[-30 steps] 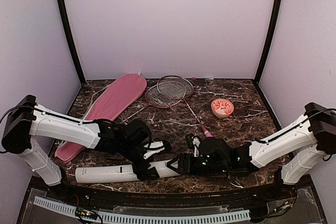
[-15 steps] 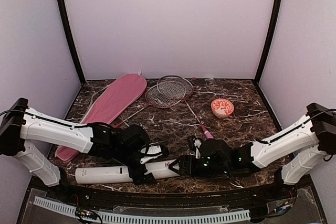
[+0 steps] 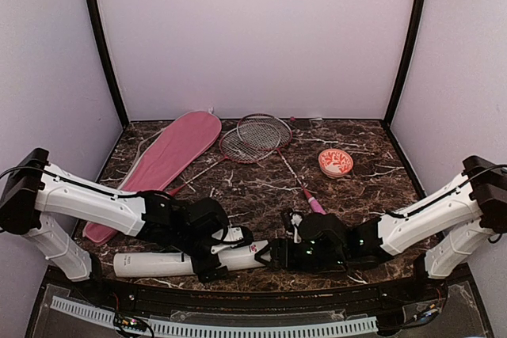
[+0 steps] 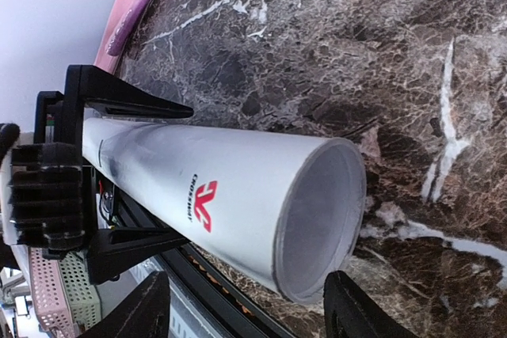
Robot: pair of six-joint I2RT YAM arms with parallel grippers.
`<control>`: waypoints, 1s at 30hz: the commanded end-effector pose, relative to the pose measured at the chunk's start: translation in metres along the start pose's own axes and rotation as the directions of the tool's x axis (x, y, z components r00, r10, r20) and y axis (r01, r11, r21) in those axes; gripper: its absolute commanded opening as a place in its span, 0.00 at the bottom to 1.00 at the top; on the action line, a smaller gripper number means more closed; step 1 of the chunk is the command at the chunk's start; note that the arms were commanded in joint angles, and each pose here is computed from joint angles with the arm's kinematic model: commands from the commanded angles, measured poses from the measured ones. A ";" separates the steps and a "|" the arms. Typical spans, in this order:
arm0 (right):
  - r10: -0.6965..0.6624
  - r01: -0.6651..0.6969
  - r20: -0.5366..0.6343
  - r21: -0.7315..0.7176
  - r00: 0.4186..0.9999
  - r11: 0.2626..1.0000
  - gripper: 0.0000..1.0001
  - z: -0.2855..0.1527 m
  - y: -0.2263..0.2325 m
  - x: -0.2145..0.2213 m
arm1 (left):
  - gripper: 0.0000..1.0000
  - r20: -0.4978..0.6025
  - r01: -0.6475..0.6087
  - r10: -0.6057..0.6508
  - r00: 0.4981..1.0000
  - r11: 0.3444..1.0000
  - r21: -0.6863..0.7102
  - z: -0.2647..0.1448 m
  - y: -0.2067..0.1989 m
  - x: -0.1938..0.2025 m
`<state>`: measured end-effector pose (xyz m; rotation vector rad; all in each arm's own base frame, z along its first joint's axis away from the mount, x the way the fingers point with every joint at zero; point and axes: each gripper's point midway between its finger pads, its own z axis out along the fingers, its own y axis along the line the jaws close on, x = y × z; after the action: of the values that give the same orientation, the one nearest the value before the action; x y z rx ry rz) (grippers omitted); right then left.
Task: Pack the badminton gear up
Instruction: Press the tube cap onto the shuttle tube.
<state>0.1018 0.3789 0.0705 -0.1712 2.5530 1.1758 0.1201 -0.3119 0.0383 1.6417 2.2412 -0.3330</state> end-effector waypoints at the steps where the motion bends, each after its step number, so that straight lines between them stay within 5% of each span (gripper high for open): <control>1: -0.043 0.044 0.014 -0.049 0.999 0.998 0.66 0.002 0.023 -0.003 | 0.89 -0.035 -0.004 0.004 0.999 1.000 -0.005 0.003 -0.001 0.010; 16: -0.087 0.086 -0.018 -0.070 0.996 0.994 0.61 0.014 0.038 0.002 | 0.64 -0.041 -0.002 0.003 0.999 1.000 0.018 0.010 -0.005 0.009; 30: 0.008 -0.009 -0.011 -0.055 1.000 0.998 0.60 0.022 0.040 0.002 | 0.64 -0.012 0.000 0.001 1.000 0.999 0.049 0.012 -0.009 -0.003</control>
<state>0.1042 0.4015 0.0696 -0.2324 2.5583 1.1251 0.1189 -0.3113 0.0311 1.6661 2.2560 -0.3179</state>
